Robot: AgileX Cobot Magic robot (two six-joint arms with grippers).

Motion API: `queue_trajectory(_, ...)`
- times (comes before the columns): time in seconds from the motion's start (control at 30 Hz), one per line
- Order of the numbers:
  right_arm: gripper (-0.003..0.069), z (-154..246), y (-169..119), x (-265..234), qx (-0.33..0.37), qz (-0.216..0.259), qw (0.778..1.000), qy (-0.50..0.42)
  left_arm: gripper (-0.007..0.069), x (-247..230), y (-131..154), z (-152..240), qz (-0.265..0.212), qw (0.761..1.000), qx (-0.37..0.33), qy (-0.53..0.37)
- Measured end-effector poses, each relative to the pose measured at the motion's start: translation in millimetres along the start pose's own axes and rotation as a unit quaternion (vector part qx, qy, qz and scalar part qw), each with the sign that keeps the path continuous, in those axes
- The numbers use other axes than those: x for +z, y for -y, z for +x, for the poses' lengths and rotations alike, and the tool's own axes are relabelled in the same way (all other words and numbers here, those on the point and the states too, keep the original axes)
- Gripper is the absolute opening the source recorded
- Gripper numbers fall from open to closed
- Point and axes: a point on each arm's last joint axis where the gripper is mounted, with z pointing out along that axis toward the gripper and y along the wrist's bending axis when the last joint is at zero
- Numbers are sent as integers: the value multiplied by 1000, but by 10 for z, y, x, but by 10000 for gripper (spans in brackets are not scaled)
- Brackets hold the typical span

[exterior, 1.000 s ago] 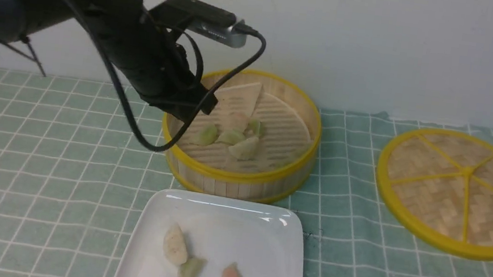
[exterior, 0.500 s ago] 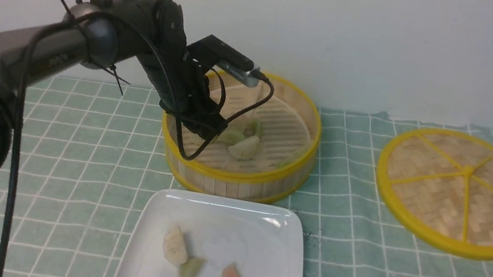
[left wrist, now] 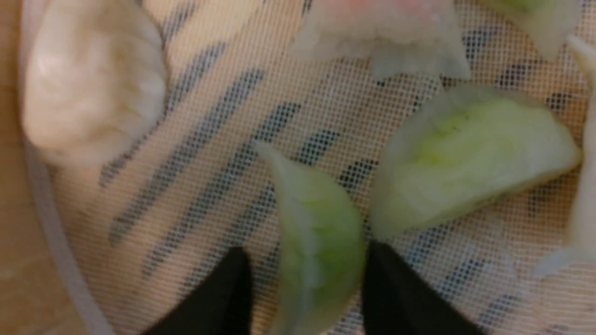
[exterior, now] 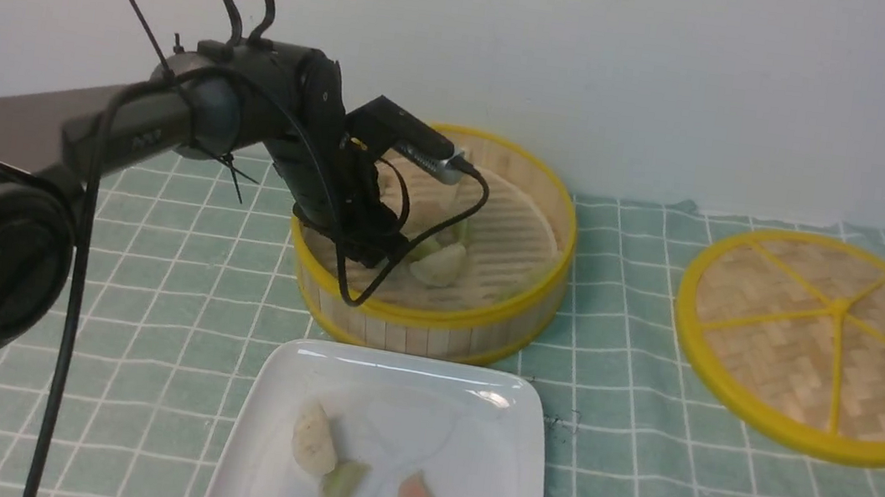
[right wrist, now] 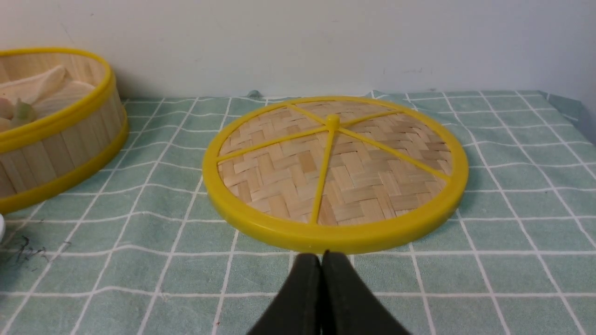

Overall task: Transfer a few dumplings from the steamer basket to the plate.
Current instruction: Use the left arm to grab a dumpling from the steamer, then use the left arm to put the dumpling into the plate

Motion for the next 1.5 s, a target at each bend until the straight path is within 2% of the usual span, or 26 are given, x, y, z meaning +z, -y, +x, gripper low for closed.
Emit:
queue_trajectory(0.07, -15, 0, 0, 0, 0, 0, 1000, 0, 163, -54, 5, -23, 3, 1000, -18, -10)
queue_trajectory(0.17, -15, 0, 0, 0, 0, 0, 1000, 0, 169, -279, 8, -116, 6, 999, -33, -17)
queue_trajectory(0.3, -15, 0, 0, 0, 0, 0, 1000, 0, 169, -920, 47, -246, 13, 999, -28, -23)
queue_trajectory(0.4, -15, 0, 0, 0, 1, 0, 1000, 0, 169, -1558, 92, -317, 4, 999, -20, 25)
queue_trajectory(0.47, -15, 0, 0, 0, 1, 0, 1000, 0, 169, -1790, 118, -301, 1, 999, -19, 43)
queue_trajectory(0.57, -15, 0, 0, 0, 1, 0, 1000, 0, 169, -2288, 248, -55, 4, 998, -33, 60)
queue_trajectory(0.6, -15, 0, 0, 0, 1, 0, 1000, 0, 169, -2306, 256, -35, 5, 998, -34, 60)
queue_trajectory(0.63, -15, 0, 0, 0, 1, 0, 1000, 0, 169, -2413, 372, 163, 19, 998, -37, 49)
queue_trajectory(0.77, -15, 0, 0, 0, 1, 0, 1000, 0, 169, -2352, 636, 523, 52, 998, -24, 0)
queue_trajectory(0.83, -15, 0, 0, 0, 1, 0, 1000, 0, 169, -2115, 865, 781, 77, 996, 5, -52)
queue_trajectory(0.9, -15, 0, 0, 0, 1, 0, 1000, 0, 169, -1871, 1011, 898, 86, 994, 27, -65)
queue_trajectory(0.97, -15, 0, 0, 0, 1, 0, 1000, 0, 169, -1577, 1152, 984, 87, 993, 42, -61)
queue_trajectory(1.17, -15, 0, 0, 0, 1, 0, 1000, 0, 183, -1077, 1292, 976, 80, 995, 51, -33)
queue_trajectory(1.23, -15, 0, 0, 0, 1, 0, 1000, 0, 230, -951, 1308, 954, 81, 995, 45, -28)
queue_trajectory(1.4, -15, 0, 0, 0, 1, 0, 1000, 0, 472, -757, 1324, 982, 87, 995, 23, -51)
queue_trajectory(1.5, -15, 0, 0, 0, 1, 0, 1000, 0, 533, -789, 1328, 964, 89, 995, 10, -53)
